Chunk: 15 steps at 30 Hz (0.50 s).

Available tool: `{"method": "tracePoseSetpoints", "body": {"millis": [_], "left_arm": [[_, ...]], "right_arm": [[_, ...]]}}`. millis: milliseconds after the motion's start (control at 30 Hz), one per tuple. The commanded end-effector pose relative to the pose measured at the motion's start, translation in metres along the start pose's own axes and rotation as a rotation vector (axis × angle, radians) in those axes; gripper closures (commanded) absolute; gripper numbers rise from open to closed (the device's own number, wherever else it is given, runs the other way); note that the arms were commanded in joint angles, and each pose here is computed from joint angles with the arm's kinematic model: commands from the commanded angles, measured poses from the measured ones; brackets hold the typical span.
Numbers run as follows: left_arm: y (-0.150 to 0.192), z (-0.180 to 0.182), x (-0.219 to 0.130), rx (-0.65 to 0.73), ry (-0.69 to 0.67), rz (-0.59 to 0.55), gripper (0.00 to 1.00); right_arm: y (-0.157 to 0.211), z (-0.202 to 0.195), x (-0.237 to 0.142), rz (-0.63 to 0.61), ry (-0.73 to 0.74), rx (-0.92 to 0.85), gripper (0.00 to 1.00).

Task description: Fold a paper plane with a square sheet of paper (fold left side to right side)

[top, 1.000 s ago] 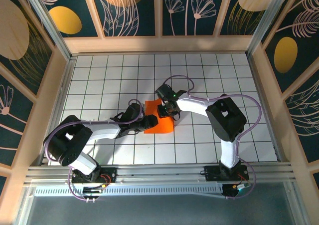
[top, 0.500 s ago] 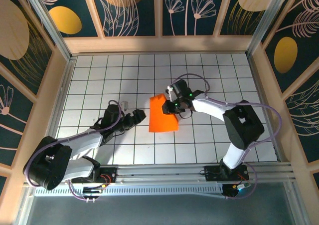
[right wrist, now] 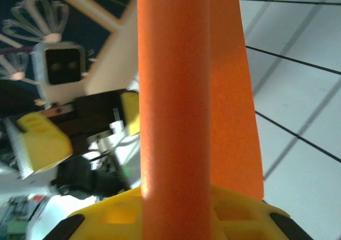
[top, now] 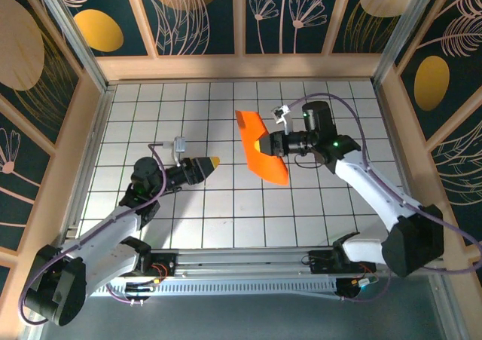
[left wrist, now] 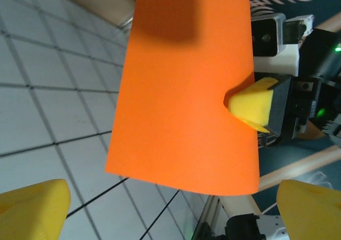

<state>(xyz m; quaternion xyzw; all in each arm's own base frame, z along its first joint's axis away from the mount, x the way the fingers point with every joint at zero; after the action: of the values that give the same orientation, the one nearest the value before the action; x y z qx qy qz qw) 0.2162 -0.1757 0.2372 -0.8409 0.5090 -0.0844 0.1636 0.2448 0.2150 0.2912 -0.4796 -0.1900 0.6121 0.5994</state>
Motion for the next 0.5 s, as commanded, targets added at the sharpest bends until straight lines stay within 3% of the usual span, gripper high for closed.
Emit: {"method": "tracePoseSetpoints", "body": {"millis": [0, 267, 467], "left_arm": [[-0.008, -0.039, 0.003, 0.156, 0.143, 0.05, 0.01], [-0.016, -0.058, 0.018, 0.209, 0.216, 0.129, 0.01], [-0.007, -0.073, 0.031, 0.256, 0.272, 0.209, 0.05]], "right_arm": [[-0.018, 0.041, -0.018, -0.049, -0.188, -0.09, 0.78], [-0.025, 0.085, -0.027, -0.082, -0.326, -0.17, 0.78], [-0.028, 0.075, -0.017, -0.102, -0.302, -0.157, 0.78]]}}
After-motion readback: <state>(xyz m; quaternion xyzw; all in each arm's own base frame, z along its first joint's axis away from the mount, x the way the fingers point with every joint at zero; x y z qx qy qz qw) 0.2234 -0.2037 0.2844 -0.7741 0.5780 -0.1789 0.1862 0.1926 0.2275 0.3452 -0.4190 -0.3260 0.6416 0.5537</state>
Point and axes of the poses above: each hand's point on the last joint's axis, 136 mm out from that joint toward the fingers, its own x axis out along the fingers, its own z axis along the line the jaws close on, y = z × x, the point moved 6 cm from there along -x, back along the fingers, and after that the axes turned 15 degrees about -x, right-handed, at the moved point
